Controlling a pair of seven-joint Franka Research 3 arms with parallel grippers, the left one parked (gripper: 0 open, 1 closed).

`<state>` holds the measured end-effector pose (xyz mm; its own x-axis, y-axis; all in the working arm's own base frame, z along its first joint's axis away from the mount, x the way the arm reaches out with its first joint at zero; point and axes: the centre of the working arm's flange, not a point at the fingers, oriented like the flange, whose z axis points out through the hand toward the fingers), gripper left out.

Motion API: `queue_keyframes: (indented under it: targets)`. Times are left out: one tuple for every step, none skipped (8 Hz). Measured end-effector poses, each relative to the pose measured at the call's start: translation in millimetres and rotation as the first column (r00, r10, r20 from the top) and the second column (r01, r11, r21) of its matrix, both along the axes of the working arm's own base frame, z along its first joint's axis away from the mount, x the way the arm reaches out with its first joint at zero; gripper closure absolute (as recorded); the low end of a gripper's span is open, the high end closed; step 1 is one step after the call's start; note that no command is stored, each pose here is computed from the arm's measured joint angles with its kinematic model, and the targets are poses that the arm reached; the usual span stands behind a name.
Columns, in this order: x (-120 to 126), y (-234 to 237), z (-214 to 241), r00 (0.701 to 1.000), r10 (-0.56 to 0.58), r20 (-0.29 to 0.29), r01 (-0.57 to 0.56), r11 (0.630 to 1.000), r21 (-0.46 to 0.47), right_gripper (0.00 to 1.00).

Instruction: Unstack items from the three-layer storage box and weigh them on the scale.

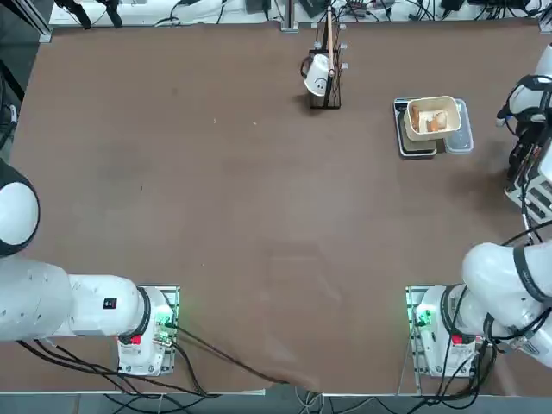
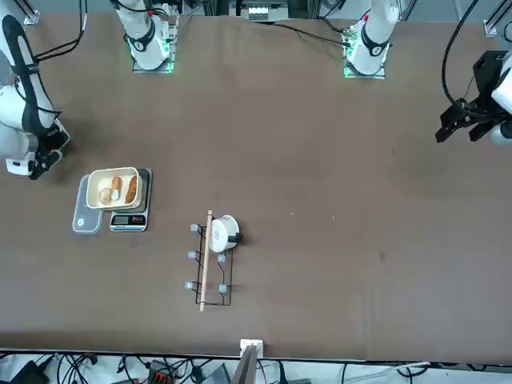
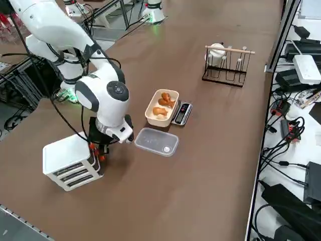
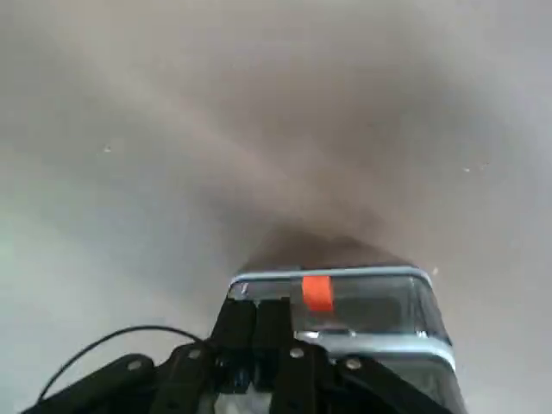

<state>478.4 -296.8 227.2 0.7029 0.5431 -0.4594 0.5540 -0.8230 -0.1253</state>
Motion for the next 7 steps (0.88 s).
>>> queue_keyframes:
  targets:
    - [16.9,5.2,23.8,0.999,-0.042,0.01,0.042,0.999,0.019,0.99]
    - [33.8,9.1,50.3,0.995,-0.092,0.042,0.09,0.995,0.051,0.99]
    - [48.1,10.0,75.4,0.985,-0.15,0.085,0.143,0.986,0.09,0.97]
    - [60.8,9.7,98.5,0.964,-0.231,0.131,0.215,0.969,0.123,0.96]
    - [73.5,11.1,118.9,0.927,-0.332,0.176,0.314,0.941,0.122,0.84]
    - [86.6,17.5,137.4,0.878,-0.428,0.214,0.417,0.904,0.094,0.67]
    - [97.6,26.7,154.3,0.835,-0.496,0.239,0.495,0.866,0.068,0.46]
